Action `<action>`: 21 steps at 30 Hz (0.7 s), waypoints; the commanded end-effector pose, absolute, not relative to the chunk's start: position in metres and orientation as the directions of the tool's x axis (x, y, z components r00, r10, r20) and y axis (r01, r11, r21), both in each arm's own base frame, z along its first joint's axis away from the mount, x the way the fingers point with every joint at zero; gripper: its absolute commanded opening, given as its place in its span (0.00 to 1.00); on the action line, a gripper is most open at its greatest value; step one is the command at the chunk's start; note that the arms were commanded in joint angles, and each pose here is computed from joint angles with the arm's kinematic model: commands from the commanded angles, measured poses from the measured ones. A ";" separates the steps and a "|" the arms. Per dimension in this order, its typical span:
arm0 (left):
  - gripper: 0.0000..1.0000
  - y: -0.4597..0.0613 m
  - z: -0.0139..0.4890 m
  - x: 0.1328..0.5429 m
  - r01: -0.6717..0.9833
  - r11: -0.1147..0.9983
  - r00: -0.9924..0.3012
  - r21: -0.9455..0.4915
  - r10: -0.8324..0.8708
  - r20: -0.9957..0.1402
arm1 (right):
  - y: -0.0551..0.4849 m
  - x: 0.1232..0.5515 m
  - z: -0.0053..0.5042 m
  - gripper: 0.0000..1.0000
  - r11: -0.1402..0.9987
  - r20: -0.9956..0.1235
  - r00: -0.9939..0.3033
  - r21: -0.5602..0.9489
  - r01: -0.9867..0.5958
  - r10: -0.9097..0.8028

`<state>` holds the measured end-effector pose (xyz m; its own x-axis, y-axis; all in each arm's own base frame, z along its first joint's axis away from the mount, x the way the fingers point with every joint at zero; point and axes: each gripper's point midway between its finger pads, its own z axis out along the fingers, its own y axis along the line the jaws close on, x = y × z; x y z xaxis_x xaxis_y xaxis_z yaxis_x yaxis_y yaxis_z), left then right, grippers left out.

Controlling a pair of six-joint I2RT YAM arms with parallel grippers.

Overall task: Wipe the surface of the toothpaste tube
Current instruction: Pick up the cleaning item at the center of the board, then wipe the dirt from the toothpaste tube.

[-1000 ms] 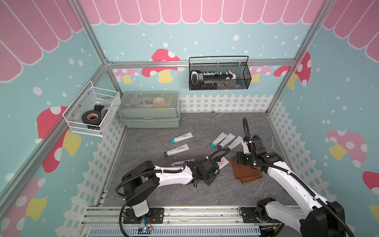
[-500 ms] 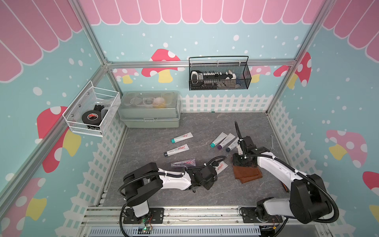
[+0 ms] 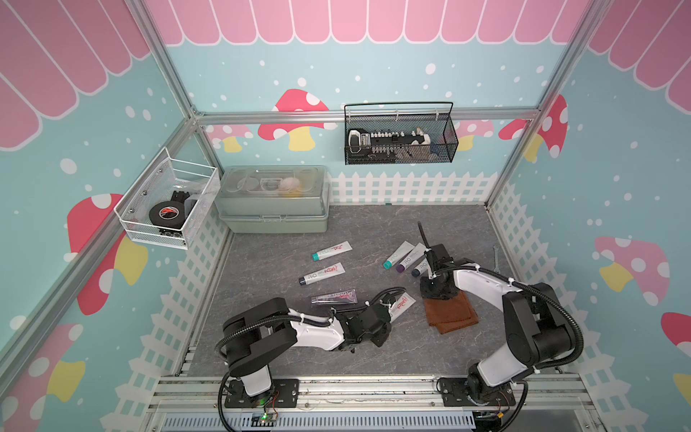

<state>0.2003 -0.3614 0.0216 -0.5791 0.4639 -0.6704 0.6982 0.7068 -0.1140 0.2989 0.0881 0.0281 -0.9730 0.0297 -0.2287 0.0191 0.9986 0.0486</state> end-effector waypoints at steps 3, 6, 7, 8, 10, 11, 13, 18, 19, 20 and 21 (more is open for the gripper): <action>0.20 -0.351 0.000 0.185 0.710 0.692 -0.606 -0.129 0.508 -0.613 | 0.101 0.298 0.027 0.21 0.993 -0.228 -0.973 0.115 -0.002 0.024; 0.19 -0.355 0.002 0.184 0.722 0.679 -0.597 -0.134 0.514 -0.616 | 0.113 0.291 0.049 0.14 0.978 -0.263 -0.965 0.204 -0.042 0.013; 0.19 -0.356 0.001 0.183 0.727 0.673 -0.595 -0.137 0.519 -0.614 | 0.118 0.287 0.057 0.13 0.970 -0.274 -0.962 0.236 -0.060 0.007; 0.19 -0.358 0.000 0.184 0.729 0.671 -0.595 -0.137 0.521 -0.612 | 0.122 0.283 0.064 0.13 0.962 -0.281 -0.960 0.263 -0.078 -0.001; 0.19 -0.360 -0.001 0.184 0.733 0.667 -0.592 -0.134 0.528 -0.609 | 0.133 0.274 0.075 0.13 0.936 -0.283 -0.959 0.336 -0.106 -0.007; 0.19 -0.362 -0.002 0.184 0.734 0.666 -0.591 -0.134 0.529 -0.609 | 0.139 0.269 0.077 0.13 0.920 -0.272 -0.962 0.375 -0.117 -0.011; 0.18 -0.363 -0.002 0.186 0.734 0.667 -0.588 -0.128 0.529 -0.612 | 0.148 0.262 0.079 0.13 0.899 -0.254 -0.967 0.418 -0.131 -0.022; 0.18 -0.366 -0.002 0.190 0.730 0.673 -0.584 -0.124 0.519 -0.624 | 0.169 0.250 0.068 0.14 0.848 -0.203 -0.978 0.510 -0.146 -0.046; 0.18 -0.366 -0.002 0.191 0.730 0.672 -0.584 -0.124 0.519 -0.624 | 0.172 0.249 0.063 0.13 0.848 -0.185 -0.981 0.508 -0.148 -0.060; 0.18 -0.368 -0.002 0.191 0.731 0.670 -0.583 -0.127 0.518 -0.626 | 0.175 0.247 0.058 0.14 0.850 -0.173 -0.982 0.504 -0.152 -0.072; 0.19 -0.369 -0.002 0.191 0.732 0.669 -0.582 -0.130 0.516 -0.628 | 0.177 0.247 0.055 0.14 0.852 -0.169 -0.982 0.500 -0.155 -0.079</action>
